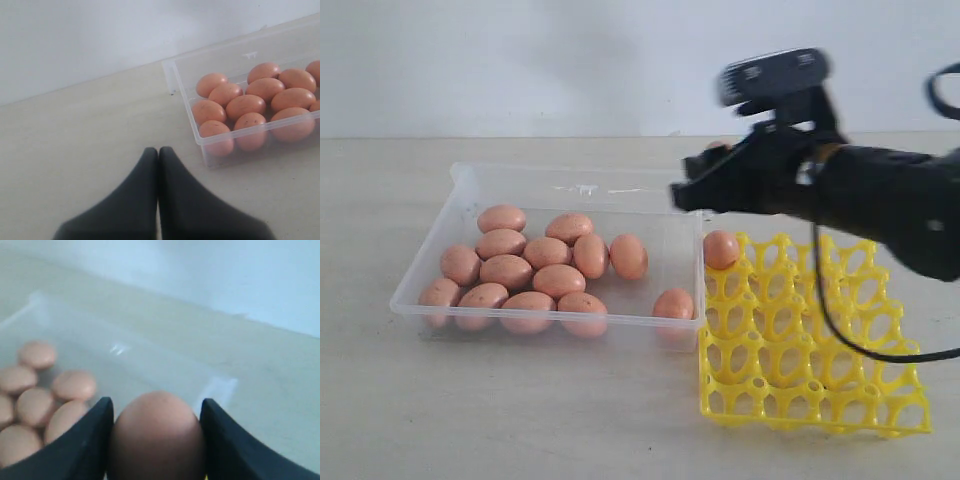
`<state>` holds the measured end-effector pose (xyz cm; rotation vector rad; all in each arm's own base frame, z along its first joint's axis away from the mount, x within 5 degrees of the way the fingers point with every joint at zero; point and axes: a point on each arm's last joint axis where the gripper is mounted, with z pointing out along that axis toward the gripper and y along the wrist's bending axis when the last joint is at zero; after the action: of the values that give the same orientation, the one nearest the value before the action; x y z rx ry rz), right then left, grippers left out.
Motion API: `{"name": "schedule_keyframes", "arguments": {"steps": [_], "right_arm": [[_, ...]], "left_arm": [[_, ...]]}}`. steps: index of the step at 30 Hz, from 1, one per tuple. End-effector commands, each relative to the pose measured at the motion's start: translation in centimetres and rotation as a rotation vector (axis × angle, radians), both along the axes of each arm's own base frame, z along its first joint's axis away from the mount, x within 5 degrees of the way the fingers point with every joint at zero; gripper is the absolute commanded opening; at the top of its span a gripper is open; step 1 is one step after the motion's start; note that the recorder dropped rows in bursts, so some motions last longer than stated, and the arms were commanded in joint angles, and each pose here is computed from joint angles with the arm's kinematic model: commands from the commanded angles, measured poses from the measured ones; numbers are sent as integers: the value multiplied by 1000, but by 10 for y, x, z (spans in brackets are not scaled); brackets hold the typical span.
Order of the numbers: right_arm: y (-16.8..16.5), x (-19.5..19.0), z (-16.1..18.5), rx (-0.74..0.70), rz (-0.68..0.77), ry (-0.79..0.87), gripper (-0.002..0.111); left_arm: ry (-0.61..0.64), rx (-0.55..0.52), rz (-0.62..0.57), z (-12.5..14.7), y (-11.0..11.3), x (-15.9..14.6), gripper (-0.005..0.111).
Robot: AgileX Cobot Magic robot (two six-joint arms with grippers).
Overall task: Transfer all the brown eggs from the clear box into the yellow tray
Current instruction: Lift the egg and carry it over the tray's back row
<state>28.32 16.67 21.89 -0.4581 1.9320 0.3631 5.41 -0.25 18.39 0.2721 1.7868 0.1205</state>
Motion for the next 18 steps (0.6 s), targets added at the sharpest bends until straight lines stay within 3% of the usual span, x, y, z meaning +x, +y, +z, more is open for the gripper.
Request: {"name": "schedule_keyframes", "arguments": {"steps": [1,4,8,12,18], "right_arm": [[-68,2,19,160,-145,-63,0],[-87,10,25,191,106,-19,0],[-114,35,35,496,426,84,0],[-134,61,17,564,395,181,0],[-123,54,-16,422,518,339,0]], "left_arm": [[-9,-8,-5,1,0,0,-4],[-9,-8,-5,1,0,0,-4],[-9,-8,-5,1,0,0,-4],[-9,-8,-5,1,0,0,-4],[-9,-8,-5,1,0,0,-4]]}}
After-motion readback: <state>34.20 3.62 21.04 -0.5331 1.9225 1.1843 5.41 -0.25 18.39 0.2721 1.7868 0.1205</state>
